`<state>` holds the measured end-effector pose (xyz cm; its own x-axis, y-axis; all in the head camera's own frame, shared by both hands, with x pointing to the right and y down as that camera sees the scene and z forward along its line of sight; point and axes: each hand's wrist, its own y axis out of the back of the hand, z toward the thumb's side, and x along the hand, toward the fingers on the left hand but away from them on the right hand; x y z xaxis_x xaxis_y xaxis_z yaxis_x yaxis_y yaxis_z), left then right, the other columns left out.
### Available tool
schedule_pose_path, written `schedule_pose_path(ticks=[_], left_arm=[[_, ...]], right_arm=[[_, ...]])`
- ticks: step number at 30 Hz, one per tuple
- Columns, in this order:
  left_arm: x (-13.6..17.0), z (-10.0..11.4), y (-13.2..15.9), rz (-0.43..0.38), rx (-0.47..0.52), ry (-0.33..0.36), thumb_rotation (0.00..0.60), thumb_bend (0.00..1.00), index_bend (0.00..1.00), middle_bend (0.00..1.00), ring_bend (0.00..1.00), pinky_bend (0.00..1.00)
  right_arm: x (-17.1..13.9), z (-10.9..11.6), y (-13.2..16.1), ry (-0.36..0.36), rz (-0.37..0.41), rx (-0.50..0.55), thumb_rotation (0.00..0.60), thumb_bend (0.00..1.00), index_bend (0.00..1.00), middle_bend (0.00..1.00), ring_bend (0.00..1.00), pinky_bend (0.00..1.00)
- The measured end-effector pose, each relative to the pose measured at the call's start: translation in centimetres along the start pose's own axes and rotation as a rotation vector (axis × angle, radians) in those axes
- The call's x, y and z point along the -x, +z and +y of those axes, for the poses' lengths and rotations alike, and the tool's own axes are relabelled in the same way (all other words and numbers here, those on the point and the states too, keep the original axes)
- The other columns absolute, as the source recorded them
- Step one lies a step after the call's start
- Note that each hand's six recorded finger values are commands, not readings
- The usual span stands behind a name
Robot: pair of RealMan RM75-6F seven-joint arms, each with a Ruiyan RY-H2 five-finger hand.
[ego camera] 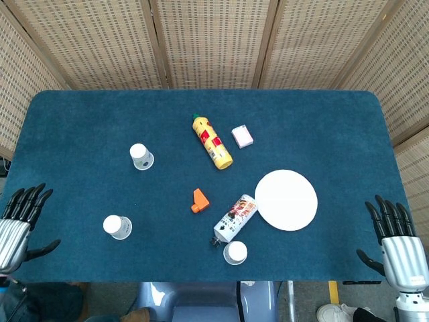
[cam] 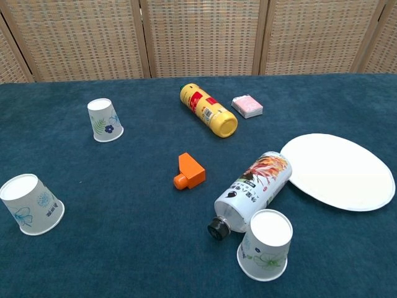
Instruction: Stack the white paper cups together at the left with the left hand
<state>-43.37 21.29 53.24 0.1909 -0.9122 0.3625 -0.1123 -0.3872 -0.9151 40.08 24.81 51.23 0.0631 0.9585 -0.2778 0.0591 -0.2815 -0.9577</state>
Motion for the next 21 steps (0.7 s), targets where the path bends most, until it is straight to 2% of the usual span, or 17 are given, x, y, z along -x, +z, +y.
schedule_pose_path(ticks=[5, 10, 13, 18, 21], left_arm=[[-6.1, -0.1, 0.7, -0.034, -0.038, -0.054, 0.6, 0.0, 0.0, 0.0, 0.0, 0.0], [-13.1, -0.8, 2.5, -0.086, -0.083, -0.142, 0.6, 0.0, 0.0, 0.0, 0.0, 0.0], [-17.3, -1.8, 3.7, -0.112, -0.108, -0.181, 0.6, 0.0, 0.06, 0.0, 0.0, 0.01], [-22.8, -3.5, 4.1, -0.09, -0.122, -0.204, 0.6, 0.0, 0.14, 0.0, 0.02, 0.03], [-25.5, -4.9, 5.2, -0.088, -0.128, -0.225, 0.6, 0.0, 0.18, 0.04, 0.08, 0.11]], right_arm=[[0.4, -0.2, -0.1, 0.003, -0.014, -0.012, 0.6, 0.0, 0.0, 0.0, 0.0, 0.0], [1.0, -0.8, -0.6, 0.013, -0.047, -0.033, 0.6, 0.0, 0.0, 0.0, 0.0, 0.0], [1.5, -1.3, -1.2, 0.027, -0.078, -0.049, 0.6, 0.0, 0.0, 0.0, 0.0, 0.0], [2.1, -1.8, -1.8, 0.036, -0.111, -0.07, 0.6, 0.0, 0.0, 0.0, 0.0, 0.0], [2.3, -2.0, -2.1, 0.04, -0.123, -0.076, 0.6, 0.0, 0.0, 0.0, 0.0, 0.0]])
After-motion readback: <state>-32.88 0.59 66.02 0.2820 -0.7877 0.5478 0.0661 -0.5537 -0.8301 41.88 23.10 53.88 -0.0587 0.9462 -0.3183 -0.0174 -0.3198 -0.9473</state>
